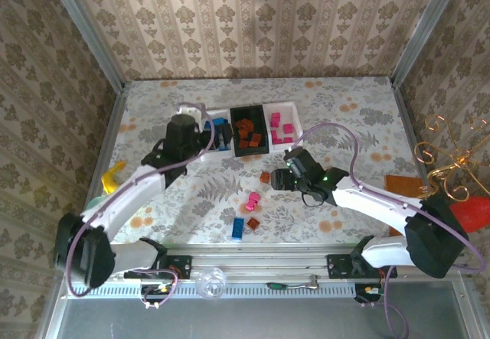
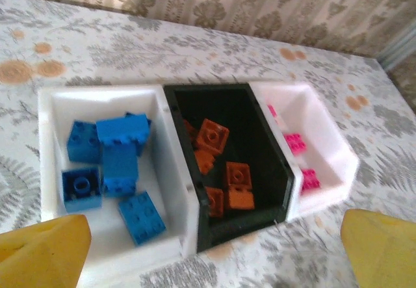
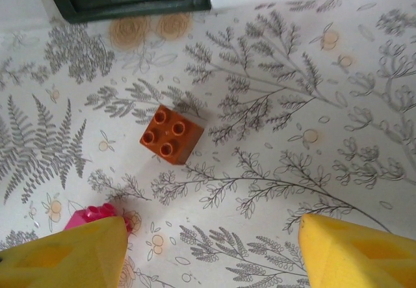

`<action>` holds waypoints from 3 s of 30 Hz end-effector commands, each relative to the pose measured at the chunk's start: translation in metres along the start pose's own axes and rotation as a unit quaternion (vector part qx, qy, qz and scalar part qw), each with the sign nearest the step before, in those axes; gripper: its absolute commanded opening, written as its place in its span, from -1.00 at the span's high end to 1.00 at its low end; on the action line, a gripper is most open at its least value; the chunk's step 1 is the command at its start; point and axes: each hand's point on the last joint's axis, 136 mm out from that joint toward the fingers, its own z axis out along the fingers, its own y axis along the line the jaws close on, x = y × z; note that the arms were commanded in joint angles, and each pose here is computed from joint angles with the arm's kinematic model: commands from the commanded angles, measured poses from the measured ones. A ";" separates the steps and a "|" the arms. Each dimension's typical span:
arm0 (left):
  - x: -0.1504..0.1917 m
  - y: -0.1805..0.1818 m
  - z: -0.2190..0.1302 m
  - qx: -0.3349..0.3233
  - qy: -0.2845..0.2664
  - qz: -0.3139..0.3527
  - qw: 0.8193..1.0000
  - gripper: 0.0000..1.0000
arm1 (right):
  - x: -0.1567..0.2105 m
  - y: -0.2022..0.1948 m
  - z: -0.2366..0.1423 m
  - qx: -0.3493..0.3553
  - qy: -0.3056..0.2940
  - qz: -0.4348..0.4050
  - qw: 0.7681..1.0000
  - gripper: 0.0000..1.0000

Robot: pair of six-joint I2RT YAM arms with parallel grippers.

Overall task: Sort the legos into containers by color
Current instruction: Place the lego in the container, then pick up the lego from the center of the table, then place the lego in the container.

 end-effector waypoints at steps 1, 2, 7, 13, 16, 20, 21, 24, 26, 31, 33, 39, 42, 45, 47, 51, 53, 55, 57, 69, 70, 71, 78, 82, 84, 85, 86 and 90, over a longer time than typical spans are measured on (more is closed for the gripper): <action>0.033 0.005 -0.016 -0.002 0.020 -0.015 1.000 -1.00 | 0.011 0.012 0.008 -0.012 0.021 -0.018 1.000 -0.43; 0.042 0.008 -0.023 -0.006 0.024 -0.016 1.000 -1.00 | 0.013 0.016 0.011 -0.014 0.026 -0.025 0.999 -0.43; 0.089 0.028 -0.045 -0.019 0.053 -0.031 0.998 -1.00 | 0.031 0.034 0.027 -0.019 0.062 -0.065 0.996 -0.41; 0.126 0.048 -0.056 -0.030 0.065 -0.054 0.996 -1.00 | 0.026 0.035 0.043 0.027 0.052 -0.065 0.996 -0.41; 0.131 0.052 -0.058 -0.032 0.061 -0.058 0.996 -1.00 | 0.010 0.034 0.046 0.053 0.026 -0.039 0.997 -0.44; 0.135 0.055 -0.059 -0.036 0.066 -0.056 0.996 -0.99 | -0.001 0.033 0.057 0.083 0.012 -0.009 0.996 -0.46; 0.137 0.055 -0.058 -0.036 0.068 -0.057 0.995 -1.00 | -0.003 0.031 0.061 0.092 0.013 -0.001 0.996 -0.46; 0.142 0.056 -0.058 -0.035 0.075 -0.061 0.995 -1.00 | -0.004 0.026 0.074 0.116 0.018 0.018 0.993 -0.43; 0.146 0.057 -0.059 -0.035 0.078 -0.064 0.994 -1.00 | -0.004 0.025 0.080 0.125 0.022 0.023 0.992 -0.41; 0.151 0.060 -0.061 -0.035 0.078 -0.068 0.994 -1.00 | 0.000 0.009 0.088 0.167 0.023 0.024 0.985 -0.30; 0.151 0.061 -0.062 -0.037 0.077 -0.068 0.994 -1.00 | 0.003 0.007 0.093 0.168 0.028 0.024 0.985 -0.25; 0.151 0.061 -0.062 -0.036 0.076 -0.067 0.994 -1.00 | 0.008 0.004 0.104 0.160 0.040 0.018 0.986 0.07; 0.151 0.059 -0.062 -0.034 0.077 -0.067 0.994 -1.00 | 0.005 0.001 0.103 0.153 0.035 0.016 0.988 0.28; 0.151 0.059 -0.063 -0.034 0.079 -0.066 0.994 -0.99 | -0.005 0.005 0.096 0.128 0.016 0.005 0.992 0.37; 0.152 0.059 -0.063 -0.033 0.081 -0.065 0.994 -1.00 | -0.014 0.010 0.088 0.109 0.003 -0.005 0.994 0.40; 0.149 0.057 -0.063 -0.031 0.079 -0.061 0.994 -1.00 | -0.036 0.030 0.064 0.053 -0.025 -0.031 0.998 0.42; 0.147 0.057 -0.063 -0.031 0.078 -0.061 0.995 -1.00 | -0.051 0.041 0.053 0.032 -0.039 -0.044 0.998 0.44; 0.146 0.055 -0.063 -0.028 0.078 -0.059 0.995 -1.00 | -0.067 0.052 0.047 0.016 -0.051 -0.053 0.997 0.44; 0.145 0.054 -0.062 -0.026 0.080 -0.059 0.995 -1.00 | -0.083 0.060 0.047 0.008 -0.060 -0.055 0.997 0.44; 0.154 0.053 -0.065 -0.027 0.099 -0.067 0.992 -1.00 | -0.160 0.066 0.113 0.022 -0.061 -0.026 0.998 0.39; 0.154 0.053 -0.065 -0.027 0.099 -0.068 0.992 -1.00 | -0.163 0.064 0.118 0.025 -0.058 -0.023 0.998 0.34; 0.153 0.053 -0.066 -0.027 0.098 -0.068 0.992 -1.00 | -0.167 0.065 0.121 0.023 -0.057 -0.022 0.998 0.24; 0.151 0.052 -0.067 -0.026 0.098 -0.063 0.993 -1.00 | -0.178 0.077 0.103 0.000 -0.065 -0.025 0.998 -0.39; 0.150 0.054 -0.065 -0.031 0.096 -0.063 0.993 -0.99 | -0.161 0.084 0.077 -0.019 -0.069 -0.031 0.997 -0.41; 0.149 0.054 -0.064 -0.033 0.093 -0.064 0.993 -1.00 | -0.144 0.088 0.065 -0.031 -0.063 -0.038 0.997 -0.42; 0.148 0.054 -0.064 -0.034 0.092 -0.064 0.993 -1.00 | -0.133 0.088 0.062 -0.034 -0.056 -0.042 0.997 -0.42; 0.148 0.055 -0.063 -0.036 0.091 -0.065 0.993 -1.00 | -0.123 0.090 0.055 -0.040 -0.051 -0.048 0.997 -0.42; 0.147 0.053 -0.061 -0.033 0.093 -0.062 0.993 -0.99 | -0.074 0.087 0.039 -0.048 -0.019 -0.074 0.996 -0.43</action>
